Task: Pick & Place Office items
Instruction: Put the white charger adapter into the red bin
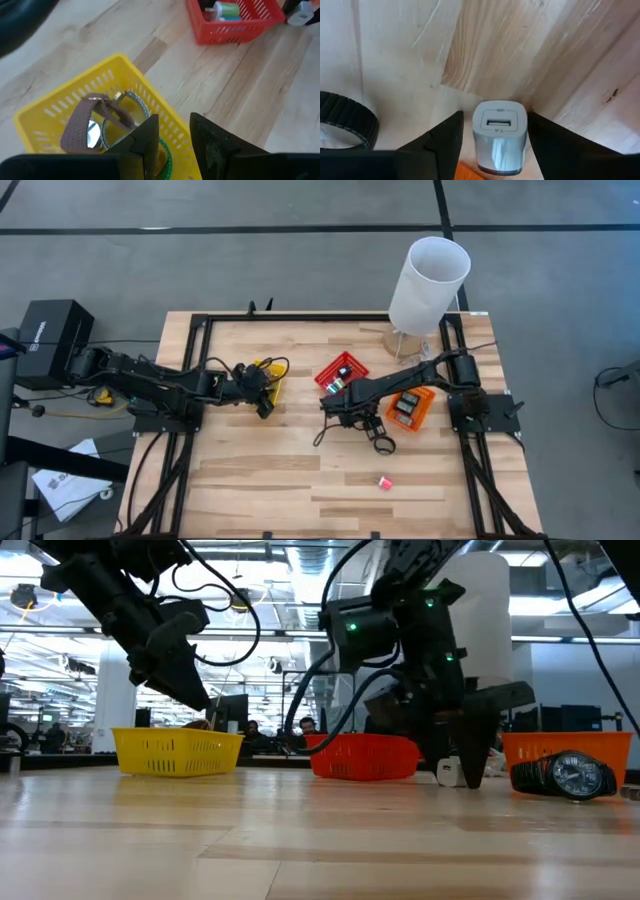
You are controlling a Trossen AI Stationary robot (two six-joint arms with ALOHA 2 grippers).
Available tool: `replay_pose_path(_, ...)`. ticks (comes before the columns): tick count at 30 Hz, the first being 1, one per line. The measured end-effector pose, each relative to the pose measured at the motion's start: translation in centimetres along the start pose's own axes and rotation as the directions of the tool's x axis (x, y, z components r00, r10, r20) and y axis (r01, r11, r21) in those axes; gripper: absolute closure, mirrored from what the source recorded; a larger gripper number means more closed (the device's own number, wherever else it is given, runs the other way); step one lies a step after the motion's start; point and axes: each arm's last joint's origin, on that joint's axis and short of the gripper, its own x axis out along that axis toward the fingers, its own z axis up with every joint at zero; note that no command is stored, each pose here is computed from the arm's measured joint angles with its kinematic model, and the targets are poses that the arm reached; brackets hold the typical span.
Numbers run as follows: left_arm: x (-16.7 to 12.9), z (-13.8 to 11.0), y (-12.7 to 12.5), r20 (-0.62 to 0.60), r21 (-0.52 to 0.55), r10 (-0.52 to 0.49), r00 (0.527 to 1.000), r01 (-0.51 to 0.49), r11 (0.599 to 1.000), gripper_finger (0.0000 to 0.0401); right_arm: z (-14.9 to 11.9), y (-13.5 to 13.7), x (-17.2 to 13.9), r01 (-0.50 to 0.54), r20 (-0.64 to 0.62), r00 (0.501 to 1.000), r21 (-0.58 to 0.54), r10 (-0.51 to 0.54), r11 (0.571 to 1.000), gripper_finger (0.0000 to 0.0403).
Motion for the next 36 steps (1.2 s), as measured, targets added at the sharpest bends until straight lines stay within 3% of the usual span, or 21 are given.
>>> replay_pose_path(14,0.0,0.0,0.0,0.004,-0.001,-0.002,1.0,0.002,1.0,0.0297,-0.3,-0.1,-1.0,0.013,0.037,0.999,0.015,-0.013,1.0,0.028)
replay_pose_path(22,0.0,0.1,0.0,0.005,-0.001,-0.003,1.0,0.003,1.0,0.0297,0.8,0.8,-3.2,0.034,0.088,0.996,-0.061,-0.029,0.998,0.0255)
replay_pose_path(28,0.0,0.1,0.0,0.005,-0.001,-0.003,1.0,0.003,1.0,0.0297,2.0,0.3,-7.8,0.227,0.159,0.965,-0.126,-0.206,0.966,0.0279)
replay_pose_path(31,0.0,0.1,0.0,0.006,-0.001,-0.003,1.0,0.003,1.0,0.0297,2.1,-1.2,-10.1,0.303,0.2,0.937,-0.063,-0.285,0.951,0.0282)
replay_pose_path(36,0.0,0.1,0.0,0.006,-0.001,-0.003,1.0,0.003,1.0,0.0297,1.8,-4.2,-11.3,0.323,0.265,0.909,0.043,-0.323,0.945,0.026)
